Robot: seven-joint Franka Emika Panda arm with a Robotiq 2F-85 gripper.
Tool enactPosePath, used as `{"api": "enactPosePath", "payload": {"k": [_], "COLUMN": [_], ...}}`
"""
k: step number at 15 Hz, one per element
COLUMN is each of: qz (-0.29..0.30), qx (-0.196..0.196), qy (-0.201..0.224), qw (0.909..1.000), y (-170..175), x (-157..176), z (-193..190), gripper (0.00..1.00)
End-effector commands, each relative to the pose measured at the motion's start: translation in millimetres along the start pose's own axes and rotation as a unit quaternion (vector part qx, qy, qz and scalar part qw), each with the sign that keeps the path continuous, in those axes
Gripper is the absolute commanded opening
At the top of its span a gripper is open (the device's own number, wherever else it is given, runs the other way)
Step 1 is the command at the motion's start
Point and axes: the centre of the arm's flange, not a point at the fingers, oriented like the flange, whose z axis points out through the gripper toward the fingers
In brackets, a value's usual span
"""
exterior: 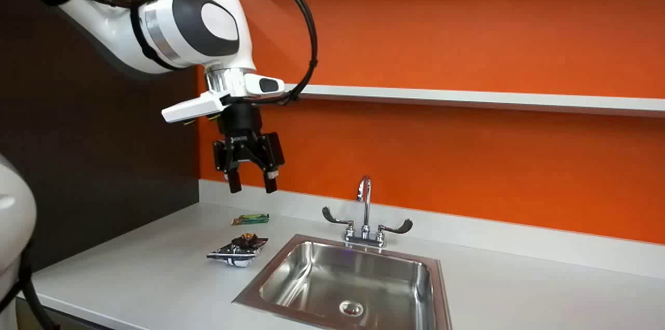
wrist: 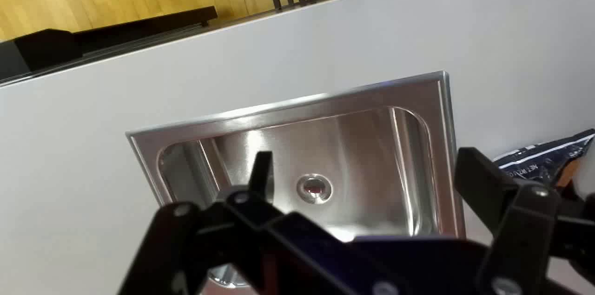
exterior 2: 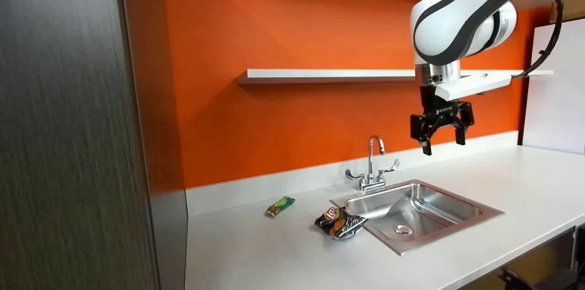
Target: Put the chip packet inside the sink
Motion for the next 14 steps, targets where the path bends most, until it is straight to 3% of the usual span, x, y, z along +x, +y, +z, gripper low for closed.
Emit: {"api": "enactPosePath", "payload": {"k": [1, 6, 14], "qz": [0.0, -0.037, -0.09], "qx": [0.0, 0.023, 0.073], "qy": [0.0, -0.006, -0.017], "qw": [1.0, 0.9991, 0.9932], "y": [0, -19, -95], "x": [0, 11, 59], "z": [0, 8, 52], "gripper": [1.0, 1.0, 1.0]}}
